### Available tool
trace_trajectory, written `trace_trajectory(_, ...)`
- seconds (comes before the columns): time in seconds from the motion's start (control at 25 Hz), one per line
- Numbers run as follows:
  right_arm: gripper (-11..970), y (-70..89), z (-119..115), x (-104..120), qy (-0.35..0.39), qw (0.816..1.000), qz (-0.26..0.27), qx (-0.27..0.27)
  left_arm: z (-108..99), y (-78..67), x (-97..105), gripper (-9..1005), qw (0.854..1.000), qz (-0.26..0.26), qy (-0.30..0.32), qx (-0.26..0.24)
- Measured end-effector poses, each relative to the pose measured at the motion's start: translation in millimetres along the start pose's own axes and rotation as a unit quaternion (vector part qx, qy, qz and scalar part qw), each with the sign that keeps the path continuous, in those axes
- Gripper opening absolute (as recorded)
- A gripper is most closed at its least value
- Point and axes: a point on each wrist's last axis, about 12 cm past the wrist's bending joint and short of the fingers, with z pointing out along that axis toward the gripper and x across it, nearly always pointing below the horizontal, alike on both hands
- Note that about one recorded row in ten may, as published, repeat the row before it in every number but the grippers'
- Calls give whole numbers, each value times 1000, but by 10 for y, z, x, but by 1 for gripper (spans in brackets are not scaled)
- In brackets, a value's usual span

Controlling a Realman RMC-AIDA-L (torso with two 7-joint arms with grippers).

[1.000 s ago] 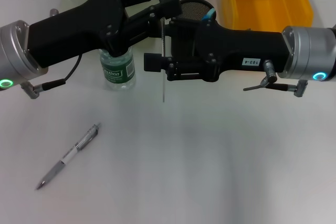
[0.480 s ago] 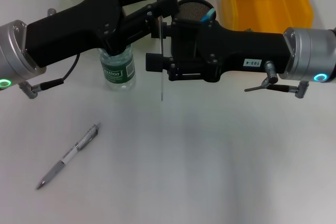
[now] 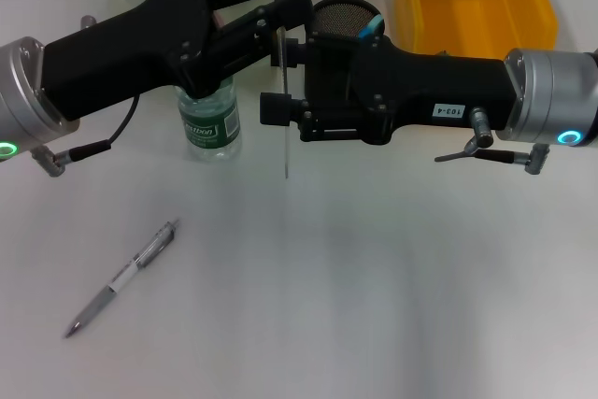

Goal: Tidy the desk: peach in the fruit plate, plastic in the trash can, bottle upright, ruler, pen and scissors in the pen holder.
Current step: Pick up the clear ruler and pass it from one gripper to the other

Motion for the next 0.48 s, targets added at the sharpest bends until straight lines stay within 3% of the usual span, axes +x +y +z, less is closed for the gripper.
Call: trace_trajectory(0.48, 768, -1, 6, -5, 2, 1000, -7, -2, 7, 5, 1, 385, 1000, 1, 3, 2)
